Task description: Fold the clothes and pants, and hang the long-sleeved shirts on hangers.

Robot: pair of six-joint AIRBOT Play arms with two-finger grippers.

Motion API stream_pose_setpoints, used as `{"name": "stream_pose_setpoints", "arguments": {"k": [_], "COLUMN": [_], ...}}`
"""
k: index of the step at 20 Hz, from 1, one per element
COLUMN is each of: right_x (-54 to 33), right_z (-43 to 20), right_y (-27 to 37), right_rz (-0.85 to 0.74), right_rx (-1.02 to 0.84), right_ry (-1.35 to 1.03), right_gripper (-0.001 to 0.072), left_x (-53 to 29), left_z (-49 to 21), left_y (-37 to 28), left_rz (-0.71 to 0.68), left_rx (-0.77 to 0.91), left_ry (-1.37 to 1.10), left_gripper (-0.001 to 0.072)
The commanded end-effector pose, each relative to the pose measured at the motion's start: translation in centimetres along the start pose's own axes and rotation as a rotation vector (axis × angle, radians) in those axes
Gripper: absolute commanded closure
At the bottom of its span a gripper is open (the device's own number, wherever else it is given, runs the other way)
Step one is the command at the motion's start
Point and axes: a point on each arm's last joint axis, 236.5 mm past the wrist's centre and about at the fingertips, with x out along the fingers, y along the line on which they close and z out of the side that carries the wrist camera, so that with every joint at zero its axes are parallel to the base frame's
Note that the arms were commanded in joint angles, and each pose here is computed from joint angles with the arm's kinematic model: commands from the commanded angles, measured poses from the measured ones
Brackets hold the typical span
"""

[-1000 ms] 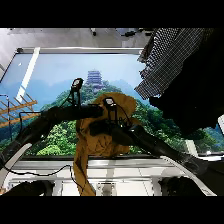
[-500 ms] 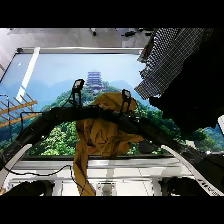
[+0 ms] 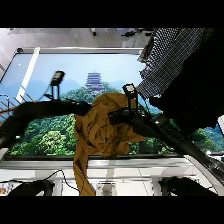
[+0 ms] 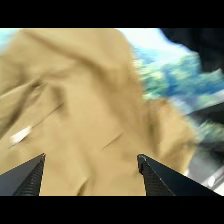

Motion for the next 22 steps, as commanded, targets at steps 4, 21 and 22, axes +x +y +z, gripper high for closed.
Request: {"name": "stream_pose_setpoints", "arguments": {"k": [4,21,22], "right_x": [1.1,12.1,12.1], "right_z": [-2.6,-4.8,-4.9], "right_y": [-3.8,-2.7,-2.1], "right_rz": [0.032,0.193,0.219], "right_rx": [0.038,0.105,0.097], "right_ry": [0.124,0.366,0.372], "right_gripper": [0.0242,0.0242,0.0242], "left_x": [-0.6,6.8,6.9], "left_z": [-8.0,-13.3,-13.4], "left_y": [8.0,9.5,9.4], "left_rz": [0.012,-0.056,-0.057], "left_rx": [-0.192,-0.339,-0.337], "left_ry": [0.214,0.341,0.343], "left_gripper": [0.0024,0.0326,0.0359]}}
